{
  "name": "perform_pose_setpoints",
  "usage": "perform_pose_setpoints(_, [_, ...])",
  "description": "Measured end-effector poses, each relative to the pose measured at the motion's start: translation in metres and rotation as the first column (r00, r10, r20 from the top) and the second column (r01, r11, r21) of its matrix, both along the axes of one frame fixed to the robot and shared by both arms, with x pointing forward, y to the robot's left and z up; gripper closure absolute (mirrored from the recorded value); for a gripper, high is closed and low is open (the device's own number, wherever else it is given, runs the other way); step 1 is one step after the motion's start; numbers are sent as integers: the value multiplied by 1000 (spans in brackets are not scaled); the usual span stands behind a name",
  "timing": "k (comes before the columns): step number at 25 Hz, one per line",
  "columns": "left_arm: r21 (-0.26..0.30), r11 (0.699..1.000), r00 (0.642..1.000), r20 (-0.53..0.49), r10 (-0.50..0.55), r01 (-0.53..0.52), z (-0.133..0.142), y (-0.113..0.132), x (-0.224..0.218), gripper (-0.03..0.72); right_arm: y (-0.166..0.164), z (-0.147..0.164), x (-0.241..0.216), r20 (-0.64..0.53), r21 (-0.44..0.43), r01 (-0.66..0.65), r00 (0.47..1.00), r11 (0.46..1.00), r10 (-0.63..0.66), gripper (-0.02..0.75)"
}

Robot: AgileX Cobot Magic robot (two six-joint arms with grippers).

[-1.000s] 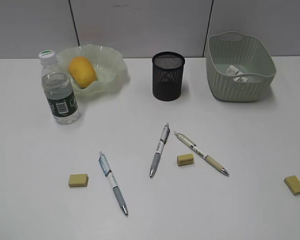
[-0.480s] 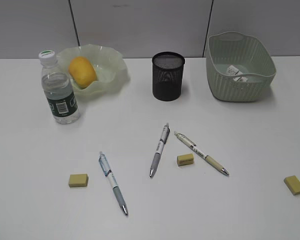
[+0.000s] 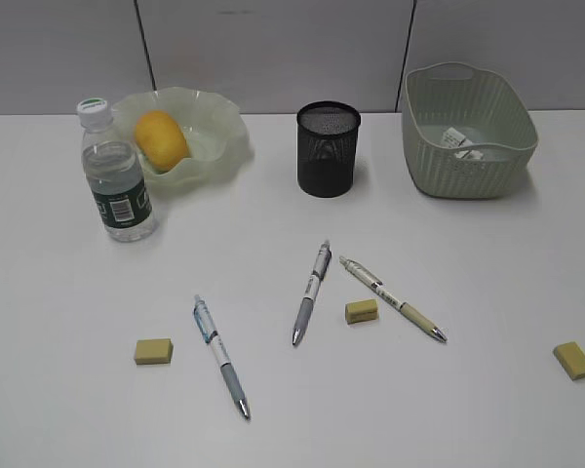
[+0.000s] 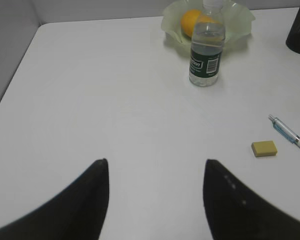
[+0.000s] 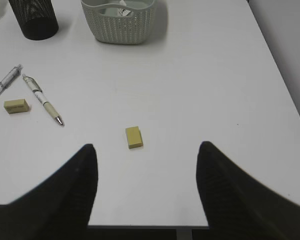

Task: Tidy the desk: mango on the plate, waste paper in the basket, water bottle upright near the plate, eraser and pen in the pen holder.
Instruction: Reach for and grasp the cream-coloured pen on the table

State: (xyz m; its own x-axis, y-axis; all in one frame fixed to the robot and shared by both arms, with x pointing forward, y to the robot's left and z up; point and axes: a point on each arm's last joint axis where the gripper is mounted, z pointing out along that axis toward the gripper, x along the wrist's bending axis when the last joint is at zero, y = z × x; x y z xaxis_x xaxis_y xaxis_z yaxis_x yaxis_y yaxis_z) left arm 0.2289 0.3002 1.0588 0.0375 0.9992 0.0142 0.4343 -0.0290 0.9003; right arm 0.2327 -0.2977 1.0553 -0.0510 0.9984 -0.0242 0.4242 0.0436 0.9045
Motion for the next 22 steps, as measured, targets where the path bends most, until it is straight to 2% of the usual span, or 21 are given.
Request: perform_pose_setpoints(22, [1, 1000, 1000, 1, 0, 0, 0, 0, 0, 274, 0, 0, 0, 0, 0, 0, 1000, 1000, 0, 244])
